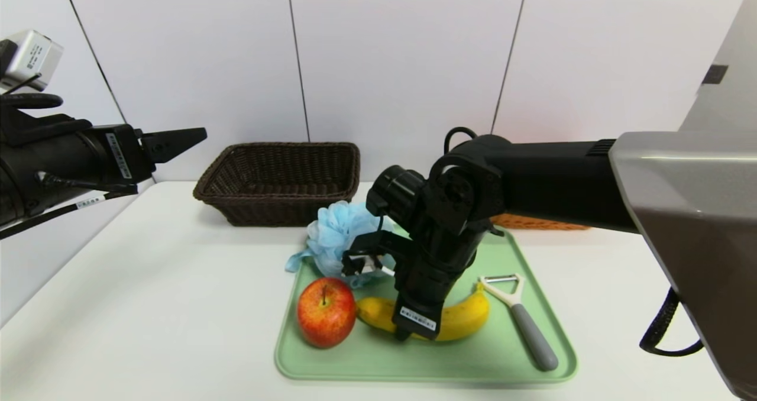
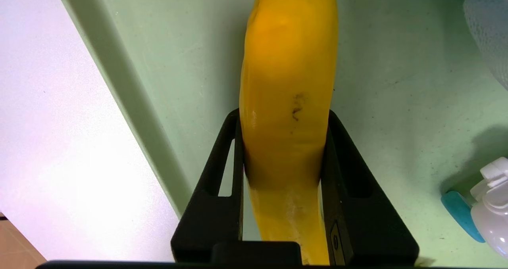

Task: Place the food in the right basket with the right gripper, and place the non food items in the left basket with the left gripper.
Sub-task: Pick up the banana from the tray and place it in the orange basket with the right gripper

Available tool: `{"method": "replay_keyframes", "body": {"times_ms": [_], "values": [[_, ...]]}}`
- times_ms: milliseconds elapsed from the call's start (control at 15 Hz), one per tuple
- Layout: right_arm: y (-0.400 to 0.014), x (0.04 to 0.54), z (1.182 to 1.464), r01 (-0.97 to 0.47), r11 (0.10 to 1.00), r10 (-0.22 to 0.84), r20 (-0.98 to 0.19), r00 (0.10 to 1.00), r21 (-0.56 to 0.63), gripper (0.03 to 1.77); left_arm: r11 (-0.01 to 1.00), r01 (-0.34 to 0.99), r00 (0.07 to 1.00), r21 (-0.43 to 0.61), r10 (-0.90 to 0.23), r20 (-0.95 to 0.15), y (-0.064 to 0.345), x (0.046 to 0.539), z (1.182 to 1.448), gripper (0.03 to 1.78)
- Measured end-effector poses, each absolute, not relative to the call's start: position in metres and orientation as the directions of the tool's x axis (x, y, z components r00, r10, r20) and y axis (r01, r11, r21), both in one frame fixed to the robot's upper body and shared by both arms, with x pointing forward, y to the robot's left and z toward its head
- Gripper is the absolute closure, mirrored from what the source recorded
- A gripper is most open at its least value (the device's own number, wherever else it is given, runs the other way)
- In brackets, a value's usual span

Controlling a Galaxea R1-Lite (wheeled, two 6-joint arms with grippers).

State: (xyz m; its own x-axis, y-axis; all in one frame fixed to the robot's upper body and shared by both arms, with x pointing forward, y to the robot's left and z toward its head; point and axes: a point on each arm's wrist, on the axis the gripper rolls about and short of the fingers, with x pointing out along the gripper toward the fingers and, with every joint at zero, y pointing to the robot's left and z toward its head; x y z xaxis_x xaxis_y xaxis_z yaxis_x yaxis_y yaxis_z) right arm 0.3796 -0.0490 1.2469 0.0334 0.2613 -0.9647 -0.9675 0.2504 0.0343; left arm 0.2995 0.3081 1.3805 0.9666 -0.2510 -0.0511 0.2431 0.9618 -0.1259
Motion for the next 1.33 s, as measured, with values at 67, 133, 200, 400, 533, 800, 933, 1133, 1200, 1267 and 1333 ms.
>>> {"method": "replay_keyframes", "body": {"times_ms": [67, 133, 200, 400, 533, 800, 933, 1133, 1200, 1267, 1333], "values": [[-0.049, 0.379, 1.253, -0.968, 0.249, 0.283, -0.958, 0.049, 0.024, 1.25, 0.962, 0.243, 0.967, -0.126, -0.251, -0.051, 0.308, 0.300, 1.380, 0.12], [-0.049, 0.378, 1.260, -0.969, 0.247, 0.298, -0.953, 0.060, 0.016, 1.25, 0.962, 0.243, 0.967, -0.126, -0.251, -0.051, 0.308, 0.300, 1.381, 0.12], [-0.050, 0.375, 1.269, -0.970, 0.245, 0.322, -0.944, 0.075, 0.006, 1.25, 0.962, 0.243, 0.967, -0.125, -0.251, -0.052, 0.308, 0.300, 1.381, 0.12], [-0.057, 0.361, 1.303, -0.970, 0.242, 0.397, -0.911, 0.107, -0.009, 1.25, 0.961, 0.248, 0.965, -0.125, -0.256, -0.050, 0.308, 0.302, 1.381, 0.12], [-0.069, 0.348, 1.328, -0.969, 0.248, 0.426, -0.895, 0.130, -0.022, 1.25, 0.956, 0.265, 0.961, -0.125, -0.272, -0.049, 0.307, 0.303, 1.382, 0.12], [-0.098, 0.323, 1.378, -0.954, 0.292, 0.499, -0.841, 0.208, -0.063, 1.25, 0.955, 0.269, 0.959, -0.127, -0.277, -0.056, 0.307, 0.306, 1.381, 0.12], [-0.110, 0.320, 1.403, -0.929, 0.357, 0.569, -0.765, 0.302, -0.101, 1.25, 0.955, 0.268, 0.959, -0.127, -0.277, -0.062, 0.307, 0.306, 1.380, 0.12], [-0.138, 0.338, 1.432, -0.858, 0.485, 0.623, -0.620, 0.477, -0.173, 1.25, 0.955, 0.267, 0.958, -0.127, -0.277, -0.071, 0.306, 0.308, 1.378, 0.12], [-0.151, 0.349, 1.439, -0.818, 0.539, 0.620, -0.564, 0.546, -0.199, 1.25, 0.956, 0.267, 0.958, -0.126, -0.277, -0.073, 0.306, 0.308, 1.378, 0.12], [-0.163, 0.361, 1.445, -0.777, 0.590, 0.605, -0.516, 0.606, -0.220, 1.25, 0.956, 0.266, 0.958, -0.125, -0.276, -0.074, 0.306, 0.309, 1.378, 0.12], [-0.177, 0.372, 1.449, -0.730, 0.640, 0.580, -0.473, 0.663, -0.239, 1.25, 0.956, 0.265, 0.959, -0.125, -0.275, -0.075, 0.306, 0.309, 1.378, 0.12]]}}
